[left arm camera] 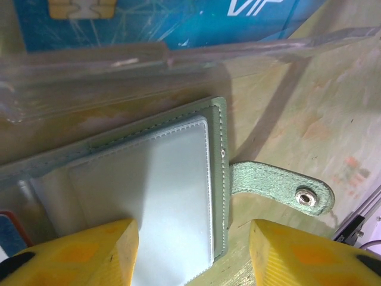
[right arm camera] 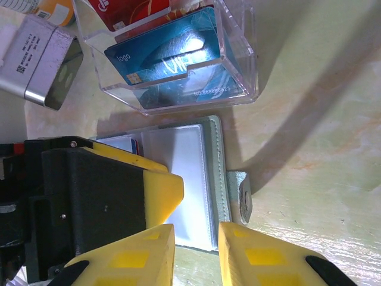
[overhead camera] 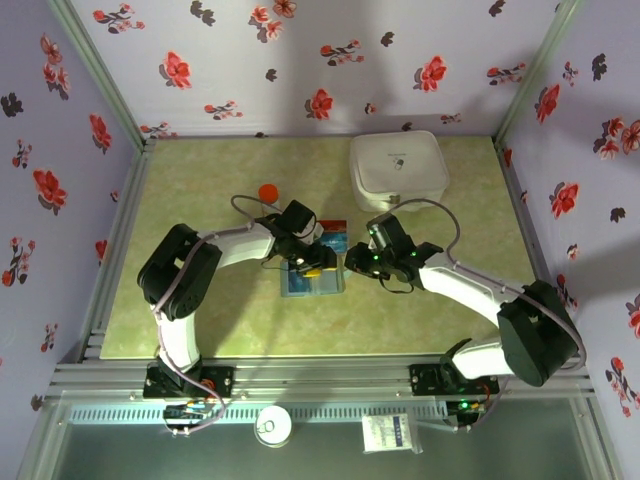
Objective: Take the credit cards out of the card holder
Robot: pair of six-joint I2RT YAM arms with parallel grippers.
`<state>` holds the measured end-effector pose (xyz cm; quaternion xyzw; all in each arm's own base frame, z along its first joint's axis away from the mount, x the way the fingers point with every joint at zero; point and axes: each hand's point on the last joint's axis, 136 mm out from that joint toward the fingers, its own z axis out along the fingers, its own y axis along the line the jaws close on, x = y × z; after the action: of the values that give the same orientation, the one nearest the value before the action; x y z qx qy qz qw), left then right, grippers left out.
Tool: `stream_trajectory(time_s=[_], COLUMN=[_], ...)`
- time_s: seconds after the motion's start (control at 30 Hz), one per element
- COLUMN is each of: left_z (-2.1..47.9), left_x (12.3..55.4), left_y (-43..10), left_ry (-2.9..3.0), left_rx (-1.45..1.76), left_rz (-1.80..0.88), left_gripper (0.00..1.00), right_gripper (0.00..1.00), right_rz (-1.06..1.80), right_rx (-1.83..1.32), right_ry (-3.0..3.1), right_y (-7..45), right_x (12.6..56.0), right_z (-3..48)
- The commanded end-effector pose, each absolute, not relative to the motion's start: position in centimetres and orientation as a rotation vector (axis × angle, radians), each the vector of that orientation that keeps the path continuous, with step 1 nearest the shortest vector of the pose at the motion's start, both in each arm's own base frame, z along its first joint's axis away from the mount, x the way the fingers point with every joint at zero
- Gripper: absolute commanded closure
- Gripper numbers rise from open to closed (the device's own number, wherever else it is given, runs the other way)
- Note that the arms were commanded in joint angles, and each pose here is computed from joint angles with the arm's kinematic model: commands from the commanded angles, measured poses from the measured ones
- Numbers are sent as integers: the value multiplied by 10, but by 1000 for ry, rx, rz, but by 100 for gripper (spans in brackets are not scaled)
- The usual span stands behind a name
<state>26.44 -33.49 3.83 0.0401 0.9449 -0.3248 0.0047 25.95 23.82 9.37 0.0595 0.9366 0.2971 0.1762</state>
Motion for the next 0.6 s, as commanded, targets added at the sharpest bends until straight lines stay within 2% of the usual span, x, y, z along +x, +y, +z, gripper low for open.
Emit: stream_trajectory(time_s=[0.0,0.3,0.57], left_z=[59,72,53], left_x=[265,266,260], left_y=[-329,-284,-247], left_ry=[2925,2870,2885], left_rx=[188,93,-48], left_rz=[-988,-916,-880], left_gripper=[48,52,61], right_gripper=[74,75,76], right_rz=[864,950,982], right_rx=[172,107,28], right_ry=[2654,2686,2732], right_y=[242,276,310], right_x=[263,270,266], right_z=[91,88,79])
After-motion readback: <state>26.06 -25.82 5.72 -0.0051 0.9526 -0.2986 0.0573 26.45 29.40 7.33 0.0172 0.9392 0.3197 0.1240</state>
